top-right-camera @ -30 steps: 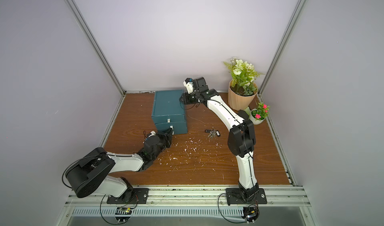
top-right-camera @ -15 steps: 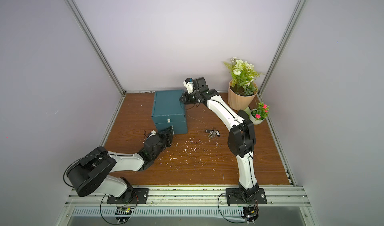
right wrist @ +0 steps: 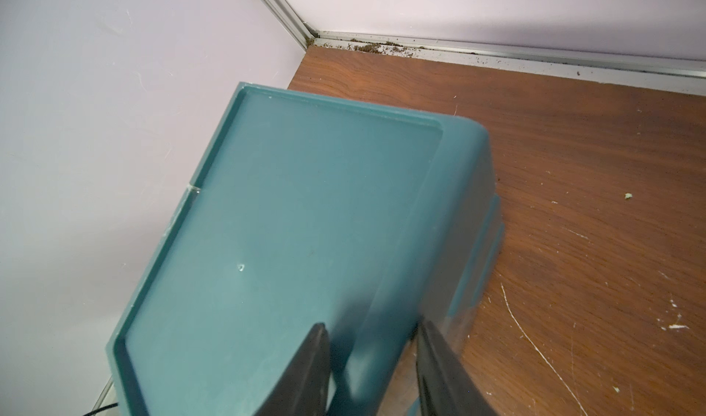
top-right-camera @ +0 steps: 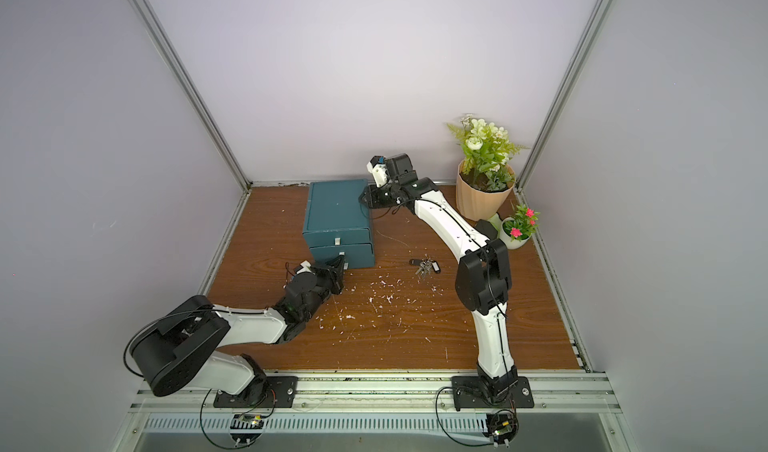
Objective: Take the keys out of the drawer
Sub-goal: Open the drawer in the storage box.
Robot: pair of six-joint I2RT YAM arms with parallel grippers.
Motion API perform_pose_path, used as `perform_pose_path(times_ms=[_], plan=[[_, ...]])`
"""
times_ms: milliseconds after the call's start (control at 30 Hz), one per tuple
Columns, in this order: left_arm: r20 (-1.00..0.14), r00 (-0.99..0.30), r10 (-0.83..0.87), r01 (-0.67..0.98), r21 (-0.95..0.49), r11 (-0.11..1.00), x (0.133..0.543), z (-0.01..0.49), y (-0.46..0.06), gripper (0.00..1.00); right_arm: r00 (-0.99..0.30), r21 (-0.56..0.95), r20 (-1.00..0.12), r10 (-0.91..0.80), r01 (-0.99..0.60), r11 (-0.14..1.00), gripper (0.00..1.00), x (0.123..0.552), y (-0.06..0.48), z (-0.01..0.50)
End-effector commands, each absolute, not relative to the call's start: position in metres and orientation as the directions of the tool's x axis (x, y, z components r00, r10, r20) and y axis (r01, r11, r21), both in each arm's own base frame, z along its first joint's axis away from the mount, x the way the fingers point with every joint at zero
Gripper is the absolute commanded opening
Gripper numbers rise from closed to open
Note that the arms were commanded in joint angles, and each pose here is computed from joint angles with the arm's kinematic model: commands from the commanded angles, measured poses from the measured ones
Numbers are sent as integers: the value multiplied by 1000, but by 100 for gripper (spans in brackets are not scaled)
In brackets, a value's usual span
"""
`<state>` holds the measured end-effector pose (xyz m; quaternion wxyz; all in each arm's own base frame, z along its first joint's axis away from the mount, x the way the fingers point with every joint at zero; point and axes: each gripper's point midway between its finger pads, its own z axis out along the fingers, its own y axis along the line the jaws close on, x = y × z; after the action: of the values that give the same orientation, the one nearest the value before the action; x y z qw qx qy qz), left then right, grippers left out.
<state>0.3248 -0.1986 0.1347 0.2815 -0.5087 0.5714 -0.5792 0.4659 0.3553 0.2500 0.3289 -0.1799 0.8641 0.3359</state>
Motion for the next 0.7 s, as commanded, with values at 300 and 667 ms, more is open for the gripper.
perform_pose_path(times_ms=[300,667], plan=[[311,-505,-805,-347,-927,-141,281,118,-224,4,-748,521,-652,-122,-559,645,40,442,370,256],[313,-617,-722,-387,-920,-68,237,102,-234,3,-765,527,-631,-130,-546,652,39,436,367,246]])
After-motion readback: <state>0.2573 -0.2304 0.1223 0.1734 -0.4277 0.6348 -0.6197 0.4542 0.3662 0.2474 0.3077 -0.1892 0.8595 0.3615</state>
